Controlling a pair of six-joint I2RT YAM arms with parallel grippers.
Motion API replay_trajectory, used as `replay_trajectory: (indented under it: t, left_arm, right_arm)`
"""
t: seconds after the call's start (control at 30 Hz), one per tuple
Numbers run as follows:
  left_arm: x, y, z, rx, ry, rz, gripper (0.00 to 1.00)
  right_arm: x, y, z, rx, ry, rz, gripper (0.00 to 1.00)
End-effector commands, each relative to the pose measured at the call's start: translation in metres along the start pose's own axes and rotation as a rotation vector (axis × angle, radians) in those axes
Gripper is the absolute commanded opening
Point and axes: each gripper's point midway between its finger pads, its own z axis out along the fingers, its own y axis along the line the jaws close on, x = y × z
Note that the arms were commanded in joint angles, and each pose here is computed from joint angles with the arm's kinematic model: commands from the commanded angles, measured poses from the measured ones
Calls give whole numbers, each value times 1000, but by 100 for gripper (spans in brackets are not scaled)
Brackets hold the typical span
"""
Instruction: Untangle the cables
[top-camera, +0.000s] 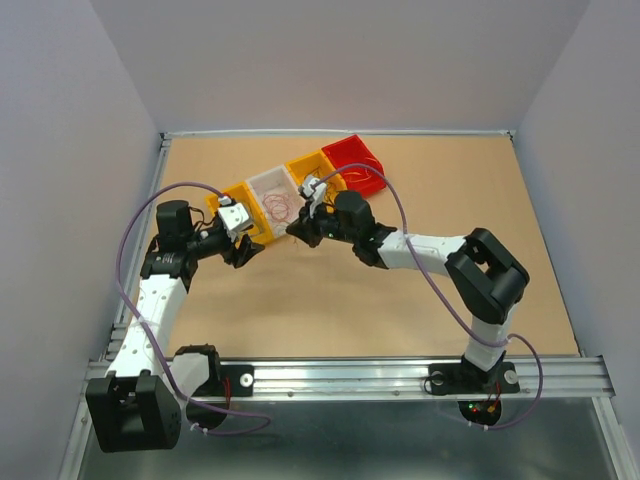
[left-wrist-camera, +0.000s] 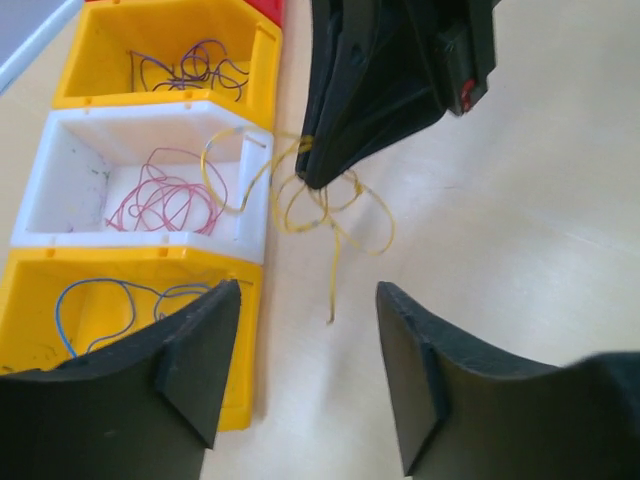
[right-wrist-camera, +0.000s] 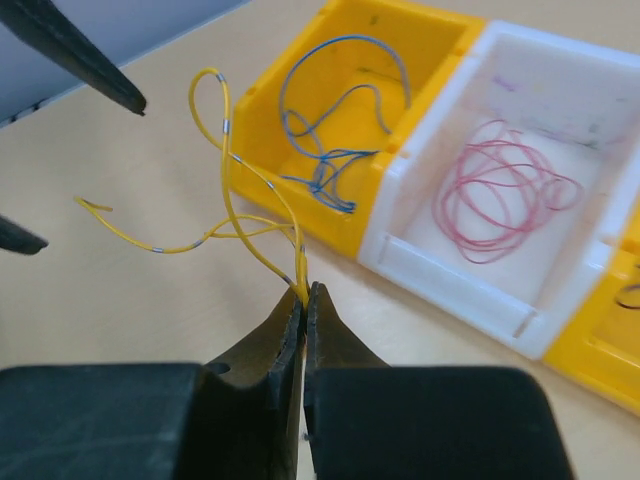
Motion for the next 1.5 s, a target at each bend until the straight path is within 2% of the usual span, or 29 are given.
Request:
replay_trajectory:
  t: [0.0,0.1,0.3,0.4,0.67,0.77,0.87,0.93,0.97,1.0,1.1,1.17,1.27,1.3,1.37,1.4,1.47]
  left_arm:
    - [-15,14,-5,-80,-25,34,75]
    - [-17,26,-10,-174,-33,30,87]
    - [-16,30,-13,-211,-35,41,89]
    - [-15,30,-13,-211,-31,39,89]
    - [-15,30,-14,-212,-33,48,89]
    - [-16,29,-14,-210,-35,51,89]
    - [-16,29,-14,-212,-34,54,89]
    - [-15,28,-14,-211,-33,54,89]
    - [-15,29,-14,-211,-32,56,89]
    - [-15,29,-13,-210,-32,52,89]
    - [-15,30,-13,-209,-30,50,89]
    - [-14,30,-12,-207,-27,48,89]
    - [-12,31,-12,-212,-23,45,89]
    - [-13,31,-13,-215,-23,49,89]
    - [-13,32,-13,-219,-22,53,89]
    - [-12,32,-14,-226,-18,56,89]
    - [-13,34,-16,-242,-17,65,89]
  right_arm:
    - [-63,-54,-36,289,-192,38,0]
    - [-59,-105,-65,426,-188,135,1]
    - [-60,-190,-110,642,-206,221,1]
    - [-61,-225,-116,723,-191,241,0]
    - [-63,-292,-104,890,-153,217,0]
    - [-48,-311,-101,956,-123,199,0]
    - [-19,-328,-92,995,-32,199,1]
    - [-6,-324,-84,948,4,200,2]
    - [-3,-324,-85,950,12,198,9]
    - [-4,-320,-82,919,13,197,26]
    - [-23,-311,-86,893,-13,181,36]
    - [-39,-306,-90,885,-35,166,39]
    - [-74,-292,-103,864,-84,132,54]
    - [-89,-282,-110,857,-109,124,62]
    - [-99,-272,-119,848,-125,120,70]
    - [-105,-261,-129,845,-137,122,80]
    - [-105,-250,-140,841,-154,128,88]
